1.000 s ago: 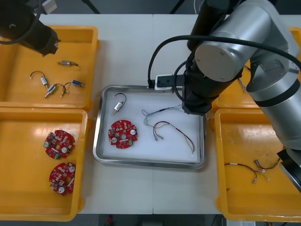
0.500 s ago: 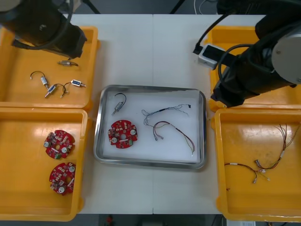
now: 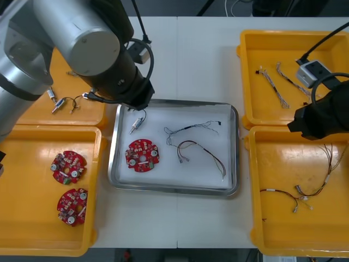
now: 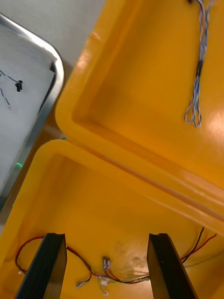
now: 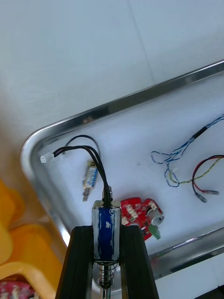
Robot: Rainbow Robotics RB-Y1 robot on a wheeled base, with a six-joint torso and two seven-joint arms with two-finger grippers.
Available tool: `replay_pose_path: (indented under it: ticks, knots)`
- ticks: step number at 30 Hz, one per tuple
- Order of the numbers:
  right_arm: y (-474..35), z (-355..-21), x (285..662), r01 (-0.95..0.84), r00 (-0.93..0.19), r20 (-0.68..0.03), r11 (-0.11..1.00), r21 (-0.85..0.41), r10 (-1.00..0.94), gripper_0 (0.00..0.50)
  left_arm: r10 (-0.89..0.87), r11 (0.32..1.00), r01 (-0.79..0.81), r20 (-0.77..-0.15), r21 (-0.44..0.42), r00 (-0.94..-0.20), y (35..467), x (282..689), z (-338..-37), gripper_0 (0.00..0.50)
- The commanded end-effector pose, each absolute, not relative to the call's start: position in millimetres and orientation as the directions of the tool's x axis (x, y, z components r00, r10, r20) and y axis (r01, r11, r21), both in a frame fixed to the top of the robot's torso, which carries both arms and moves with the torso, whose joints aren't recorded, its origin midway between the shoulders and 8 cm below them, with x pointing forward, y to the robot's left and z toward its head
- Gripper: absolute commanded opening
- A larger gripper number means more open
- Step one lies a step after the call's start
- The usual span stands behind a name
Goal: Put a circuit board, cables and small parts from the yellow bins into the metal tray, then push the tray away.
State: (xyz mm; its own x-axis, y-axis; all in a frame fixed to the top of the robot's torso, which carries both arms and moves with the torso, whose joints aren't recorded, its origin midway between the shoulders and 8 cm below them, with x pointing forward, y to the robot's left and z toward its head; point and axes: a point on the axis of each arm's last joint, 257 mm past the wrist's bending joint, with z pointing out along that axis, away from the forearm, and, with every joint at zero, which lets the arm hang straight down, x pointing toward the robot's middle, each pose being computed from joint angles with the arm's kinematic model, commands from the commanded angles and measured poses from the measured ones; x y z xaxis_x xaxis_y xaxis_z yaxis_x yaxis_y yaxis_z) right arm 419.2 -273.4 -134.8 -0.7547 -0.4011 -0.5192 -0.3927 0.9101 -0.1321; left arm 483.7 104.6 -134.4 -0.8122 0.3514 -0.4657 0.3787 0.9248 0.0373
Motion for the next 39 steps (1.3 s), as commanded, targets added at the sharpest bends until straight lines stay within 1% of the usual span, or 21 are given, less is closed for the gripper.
replay_pose_path:
  ticks: [1,6,10,14,16,20,22,25,27,28,29,30,31,32,39]
  knots:
    - [-320,-128,398,-0.256,-0.798,-0.543,0.963,-0.088,-0.262,0.5,0.348,0.919,0.394,-0.491,0.011,-0.799,68,494,-142,0.001]
    - [-349,-136,379,-0.159,-0.831,-0.535,0.987,-0.034,-0.152,0.5,0.357,0.919,0.393,-0.478,0.025,-0.803,62,501,-171,0.001]
    - [-373,-142,367,-0.093,-0.846,-0.524,0.995,-0.037,-0.098,0.5,0.368,0.918,0.395,-0.475,0.047,-0.799,61,506,-185,0.001]
    - [-388,-146,356,-0.039,-0.852,-0.519,0.997,-0.063,-0.066,0.5,0.376,0.914,0.403,-0.485,0.053,-0.789,58,510,-195,0.003]
    - [-389,-150,353,-0.023,-0.855,-0.516,0.998,-0.061,-0.052,0.5,0.379,0.913,0.405,-0.486,0.055,-0.788,56,510,-197,0.003]
    - [-377,-159,347,0.043,-0.858,-0.512,0.999,0.013,0.043,0.5,0.385,0.91,0.412,-0.489,0.058,-0.783,54,509,-201,0.007]
    - [-374,-160,345,0.066,-0.853,-0.518,0.997,0.029,0.071,0.5,0.389,0.908,0.413,-0.488,0.064,-0.781,53,509,-202,0.016]
    - [-367,-162,343,0.076,-0.848,-0.523,0.996,0.037,0.084,0.5,0.39,0.909,0.412,-0.486,0.067,-0.782,54,509,-204,0.046]
    - [-364,-163,343,0.072,-0.849,-0.522,0.997,0.032,0.078,0.5,0.389,0.909,0.411,-0.485,0.067,-0.783,55,510,-204,0.074]
    - [-363,-165,343,0.071,-0.852,-0.519,0.997,0.028,0.075,0.5,0.389,0.909,0.411,-0.485,0.067,-0.783,55,510,-204,0.118]
    - [-362,-167,343,0.069,-0.854,-0.515,0.997,0.025,0.072,0.5,0.389,0.91,0.41,-0.485,0.067,-0.783,55,509,-204,0.225]
    - [-362,-168,343,0.069,-0.855,-0.514,0.997,0.025,0.072,0.5,0.386,0.911,0.408,-0.485,0.065,-0.784,55,510,-204,0.292]
    - [-362,-168,343,0.07,-0.856,-0.512,0.997,0.021,0.071,0.5,0.386,0.911,0.408,-0.485,0.065,-0.785,55,509,-204,0.42]
    - [-361,-169,343,0.067,-0.857,-0.51,0.998,0.02,0.068,0.5,0.385,0.911,0.407,-0.484,0.063,-0.786,55,509,-204,0.5]
    - [-357,-171,343,0.057,-0.861,-0.505,0.998,0.021,0.06,0.5,0.381,0.912,0.406,-0.489,0.058,-0.785,52,509,-202,0.5]
